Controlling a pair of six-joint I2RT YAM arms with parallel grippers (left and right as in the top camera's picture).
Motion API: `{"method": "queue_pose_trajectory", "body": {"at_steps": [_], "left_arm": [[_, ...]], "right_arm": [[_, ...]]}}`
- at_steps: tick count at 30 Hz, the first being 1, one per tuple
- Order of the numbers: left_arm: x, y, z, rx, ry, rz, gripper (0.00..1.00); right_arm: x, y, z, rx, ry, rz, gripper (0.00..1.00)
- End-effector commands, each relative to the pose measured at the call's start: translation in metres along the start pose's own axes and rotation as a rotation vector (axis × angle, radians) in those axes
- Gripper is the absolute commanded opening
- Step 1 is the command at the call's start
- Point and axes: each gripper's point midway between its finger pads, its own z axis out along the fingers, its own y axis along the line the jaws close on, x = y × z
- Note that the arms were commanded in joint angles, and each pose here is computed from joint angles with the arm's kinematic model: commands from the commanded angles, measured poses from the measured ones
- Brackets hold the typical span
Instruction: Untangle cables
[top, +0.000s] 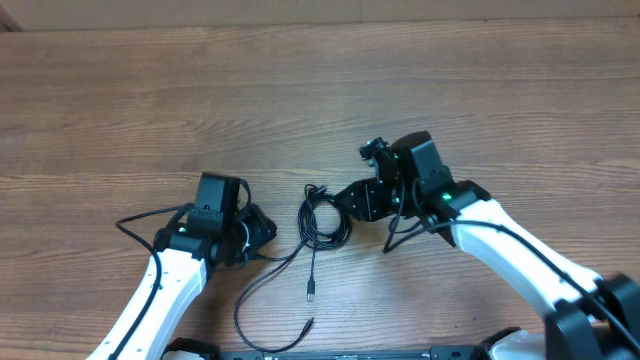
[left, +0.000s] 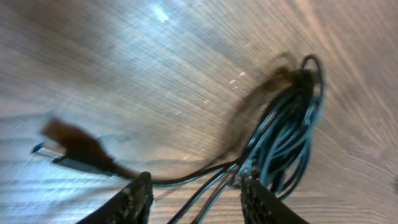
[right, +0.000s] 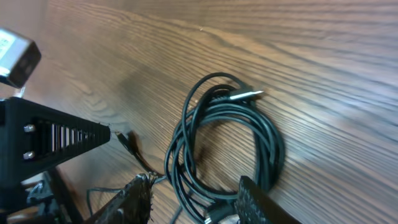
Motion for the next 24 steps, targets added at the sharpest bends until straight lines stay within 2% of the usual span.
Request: {"method": "queue_pose_trajectory", "body": {"at_steps": [1, 9, 17, 24], "left_arm": [[-0.003, -0.011, -0.001, 0.01, -0.043, 0.05, 0.48], [-0.007, -0.003, 0.001, -0.047, -0.081, 0.062, 0.51], [-0.007, -0.002, 0.001, -0.05, -0.085, 0.058, 0.54], [-0.007, -0.002, 0.001, -0.049, -0.083, 0.059, 0.57]], "right_arm": [[0.016, 0.016, 0.019, -0.122, 0.072, -0.023, 0.4], [0.032, 0.027, 0.043, -0.13, 0.119, -0.068, 0.34], [0.026, 0.011, 0.054, 0.057, 0.059, -0.072, 0.32], [0.026, -0.003, 0.075, 0.074, 0.049, -0.047, 0.28]]}}
